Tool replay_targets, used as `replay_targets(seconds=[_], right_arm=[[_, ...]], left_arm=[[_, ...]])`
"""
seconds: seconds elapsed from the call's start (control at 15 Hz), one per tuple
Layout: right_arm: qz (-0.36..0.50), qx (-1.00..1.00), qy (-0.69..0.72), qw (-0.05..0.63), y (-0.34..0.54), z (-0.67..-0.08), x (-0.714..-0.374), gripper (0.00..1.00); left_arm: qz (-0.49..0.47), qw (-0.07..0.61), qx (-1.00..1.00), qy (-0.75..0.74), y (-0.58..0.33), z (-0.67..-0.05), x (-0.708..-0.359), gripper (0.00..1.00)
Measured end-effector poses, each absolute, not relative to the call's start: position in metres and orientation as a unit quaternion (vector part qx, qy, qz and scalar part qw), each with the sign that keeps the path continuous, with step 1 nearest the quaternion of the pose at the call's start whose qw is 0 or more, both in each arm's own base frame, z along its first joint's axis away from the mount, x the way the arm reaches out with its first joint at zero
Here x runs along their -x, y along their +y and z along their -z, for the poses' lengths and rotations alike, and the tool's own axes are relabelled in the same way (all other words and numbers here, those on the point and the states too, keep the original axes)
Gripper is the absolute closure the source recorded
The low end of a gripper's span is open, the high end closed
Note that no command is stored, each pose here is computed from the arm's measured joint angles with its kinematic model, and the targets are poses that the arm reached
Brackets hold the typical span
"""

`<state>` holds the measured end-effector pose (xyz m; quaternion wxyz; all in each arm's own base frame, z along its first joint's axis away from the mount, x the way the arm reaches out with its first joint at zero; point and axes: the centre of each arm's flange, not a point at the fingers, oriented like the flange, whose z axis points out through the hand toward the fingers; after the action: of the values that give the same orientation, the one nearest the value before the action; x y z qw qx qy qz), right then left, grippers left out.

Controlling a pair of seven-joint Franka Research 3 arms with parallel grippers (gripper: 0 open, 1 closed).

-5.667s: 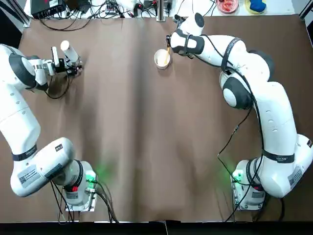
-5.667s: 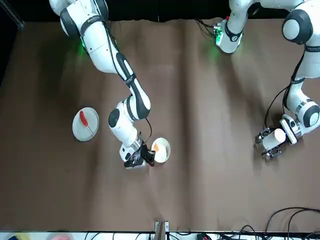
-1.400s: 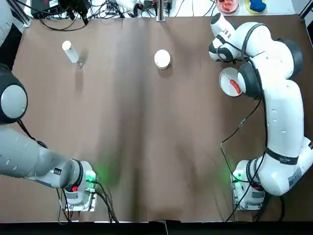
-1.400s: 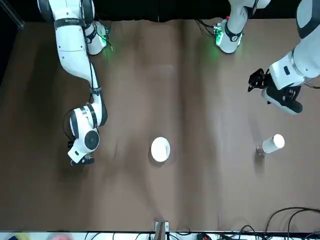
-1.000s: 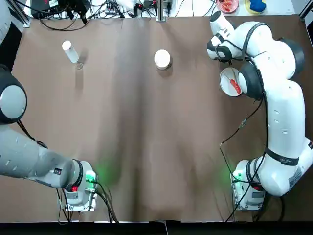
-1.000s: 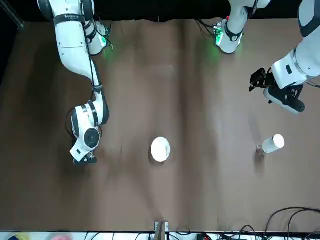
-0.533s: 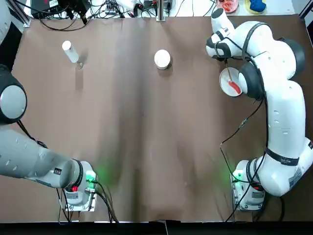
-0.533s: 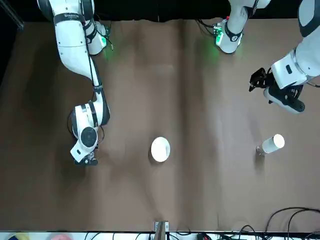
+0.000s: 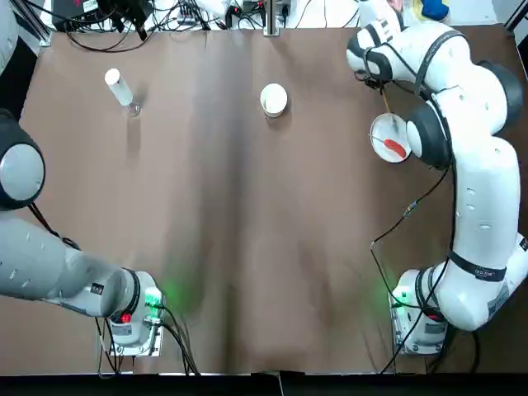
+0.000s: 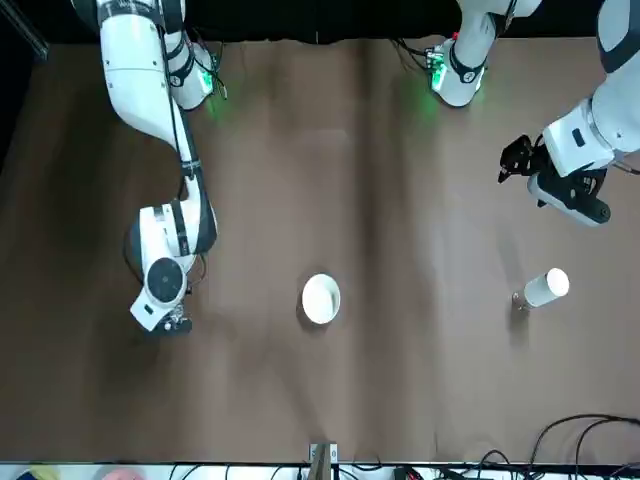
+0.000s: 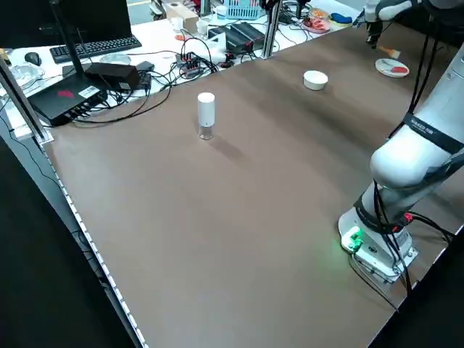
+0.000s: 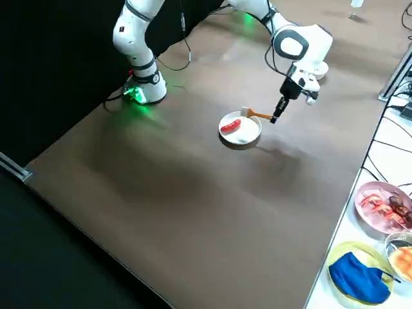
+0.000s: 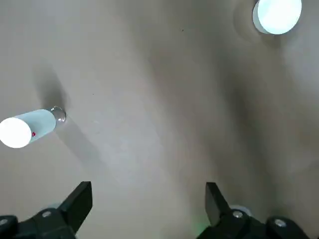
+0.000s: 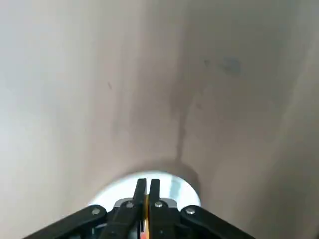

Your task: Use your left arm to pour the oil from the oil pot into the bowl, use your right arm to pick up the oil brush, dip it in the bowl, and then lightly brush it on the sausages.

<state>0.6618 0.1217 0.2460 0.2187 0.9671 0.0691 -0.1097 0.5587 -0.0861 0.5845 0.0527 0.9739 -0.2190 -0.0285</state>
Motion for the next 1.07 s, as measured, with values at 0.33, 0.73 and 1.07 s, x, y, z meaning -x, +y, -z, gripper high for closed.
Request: replay_targets(seconds=[0.33,0.73,1.07], right_arm=[[0.188,-0.95,0.131,0.211,0.079,-0.233,-0.645,0.95],[0.159,-0.953,0.161,0.202,0.061,-0.18,-0.625,0.95],[0.135,-0.964,0.148,0.176,0.071,-0.182,-0.628,0.95]], left_arm=[[0.028,0.053,-0.974,-0.219,-0.086,-0.585,-0.559,0.0],[0.028,0.053,-0.974,-0.219,-0.086,-0.585,-0.559,0.0],[0.028,0.053,-0.975,-0.212,-0.078,-0.585,-0.56,0.0]])
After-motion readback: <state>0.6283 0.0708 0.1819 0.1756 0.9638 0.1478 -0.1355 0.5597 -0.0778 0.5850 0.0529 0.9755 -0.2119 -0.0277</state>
